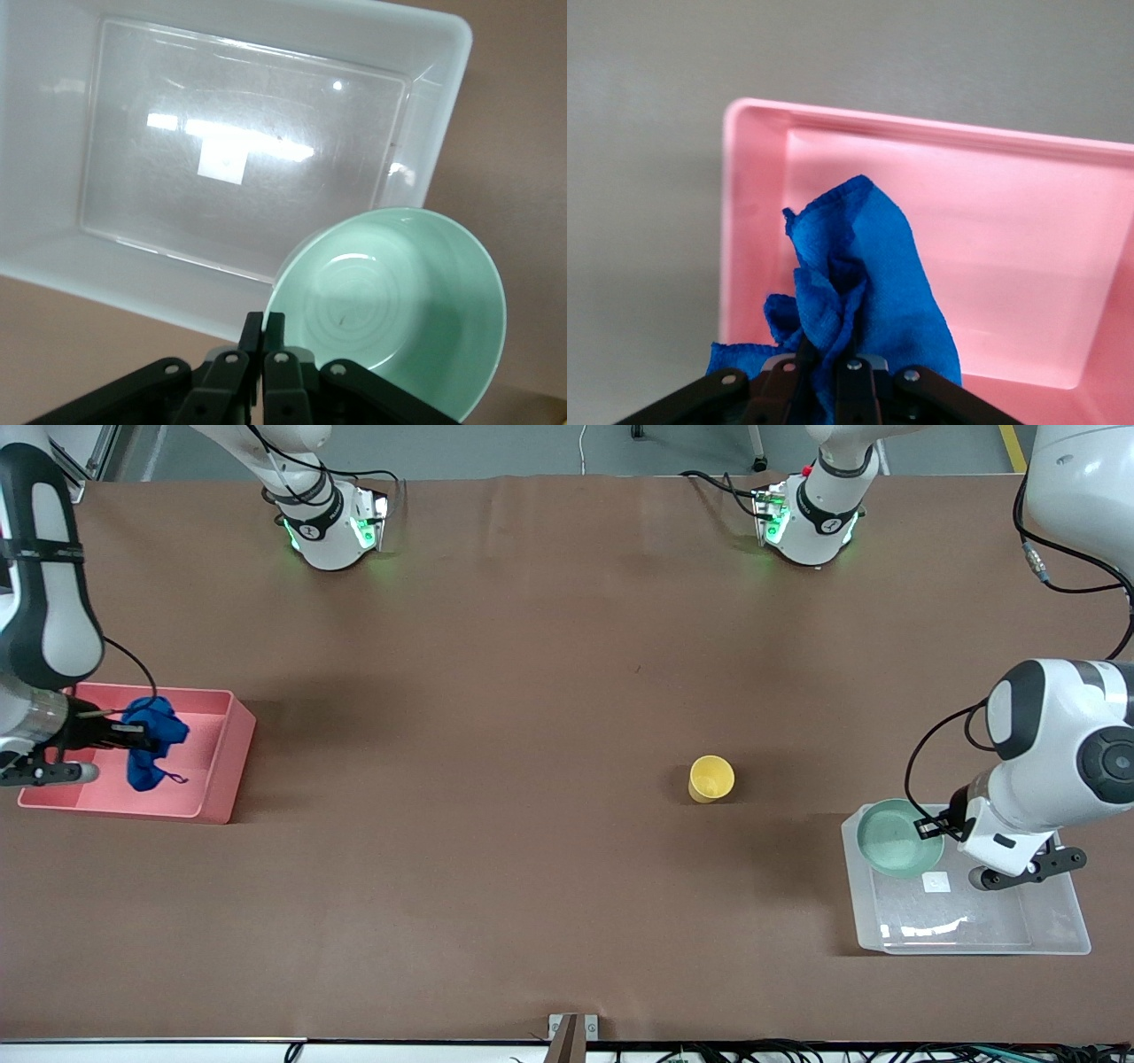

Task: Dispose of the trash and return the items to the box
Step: 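Release the cloth in the bin while the left gripper releases the bowl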

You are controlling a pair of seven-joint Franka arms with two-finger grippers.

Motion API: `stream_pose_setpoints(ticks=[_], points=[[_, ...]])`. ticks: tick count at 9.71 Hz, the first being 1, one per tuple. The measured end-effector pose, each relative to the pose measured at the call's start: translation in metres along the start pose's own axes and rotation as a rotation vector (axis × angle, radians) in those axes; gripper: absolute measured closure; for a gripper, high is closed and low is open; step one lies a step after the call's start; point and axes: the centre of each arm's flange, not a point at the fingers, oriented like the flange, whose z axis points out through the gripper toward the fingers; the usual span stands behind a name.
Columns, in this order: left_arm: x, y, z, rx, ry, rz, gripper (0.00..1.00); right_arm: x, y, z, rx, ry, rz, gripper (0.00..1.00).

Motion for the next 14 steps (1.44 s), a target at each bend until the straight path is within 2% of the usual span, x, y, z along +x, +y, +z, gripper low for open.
stream_pose_setpoints(ticks=[2, 4, 6, 9, 10, 11, 12, 14], points=[[0.009, -0.024, 0.019, -0.008, -0.019, 0.049, 0.96, -0.009, 0.033, 0.025, 0.002, -0.001, -0.018, 0.88], [0.021, -0.038, 0.052, -0.026, -0.042, 0.083, 0.96, -0.007, 0.038, 0.037, 0.000, 0.000, -0.022, 0.79], [0.032, -0.051, 0.089, -0.050, -0.039, 0.112, 0.97, 0.001, 0.033, 0.030, -0.010, 0.020, -0.035, 0.50], [0.034, -0.052, 0.118, -0.067, -0.049, 0.135, 0.96, 0.023, 0.020, -0.002, -0.042, 0.078, -0.056, 0.07], [0.036, -0.053, 0.124, -0.072, -0.037, 0.146, 0.96, 0.033, 0.010, -0.019, -0.056, 0.106, -0.062, 0.00], [0.037, -0.055, 0.127, -0.076, -0.025, 0.152, 0.93, 0.043, -0.003, -0.040, -0.066, 0.131, -0.061, 0.00], [0.038, -0.057, 0.127, -0.077, -0.020, 0.155, 0.88, 0.052, -0.020, -0.066, -0.068, 0.146, -0.048, 0.00], [0.043, -0.058, 0.116, -0.081, 0.001, 0.153, 0.58, 0.063, -0.065, -0.123, -0.074, 0.154, -0.012, 0.00]])
